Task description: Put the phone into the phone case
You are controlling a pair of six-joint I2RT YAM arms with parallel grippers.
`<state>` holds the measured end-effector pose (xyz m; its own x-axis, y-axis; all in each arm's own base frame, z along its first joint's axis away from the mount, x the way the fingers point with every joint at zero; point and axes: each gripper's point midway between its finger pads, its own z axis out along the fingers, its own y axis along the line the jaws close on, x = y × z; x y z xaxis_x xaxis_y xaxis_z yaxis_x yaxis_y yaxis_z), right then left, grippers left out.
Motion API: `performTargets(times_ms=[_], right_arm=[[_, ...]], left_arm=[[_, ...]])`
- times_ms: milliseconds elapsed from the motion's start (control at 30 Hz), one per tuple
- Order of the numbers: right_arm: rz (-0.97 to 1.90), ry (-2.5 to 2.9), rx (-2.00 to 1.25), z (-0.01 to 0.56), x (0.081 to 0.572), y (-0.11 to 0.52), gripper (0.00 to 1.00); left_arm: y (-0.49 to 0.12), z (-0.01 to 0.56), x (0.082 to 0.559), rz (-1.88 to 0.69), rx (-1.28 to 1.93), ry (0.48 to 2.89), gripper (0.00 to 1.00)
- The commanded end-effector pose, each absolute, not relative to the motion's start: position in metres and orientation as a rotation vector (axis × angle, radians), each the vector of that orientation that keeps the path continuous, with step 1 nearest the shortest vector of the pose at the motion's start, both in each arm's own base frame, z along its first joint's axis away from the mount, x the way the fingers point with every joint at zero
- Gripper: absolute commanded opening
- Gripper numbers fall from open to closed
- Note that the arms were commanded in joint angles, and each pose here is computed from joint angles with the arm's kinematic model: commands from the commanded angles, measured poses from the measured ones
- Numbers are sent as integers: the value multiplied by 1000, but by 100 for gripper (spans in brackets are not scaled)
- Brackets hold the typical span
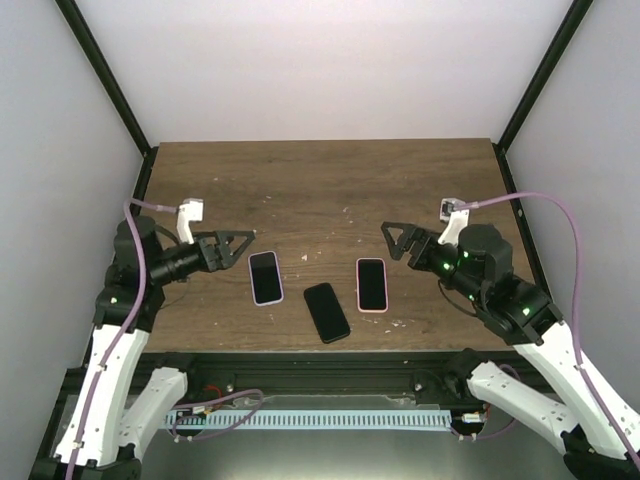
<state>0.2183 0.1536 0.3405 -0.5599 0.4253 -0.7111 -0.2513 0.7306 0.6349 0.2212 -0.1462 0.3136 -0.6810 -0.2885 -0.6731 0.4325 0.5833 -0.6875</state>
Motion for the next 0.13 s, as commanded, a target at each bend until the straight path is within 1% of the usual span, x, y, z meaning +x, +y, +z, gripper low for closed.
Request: performTargets(times_ms=[0,100], right_arm=[[907,1962,152,342,217,151,100],[907,1969,150,340,218,152,100]], left_arm=[[-147,322,219,-1168,123,1980,100],[-146,319,220,-1159,116,1984,100]])
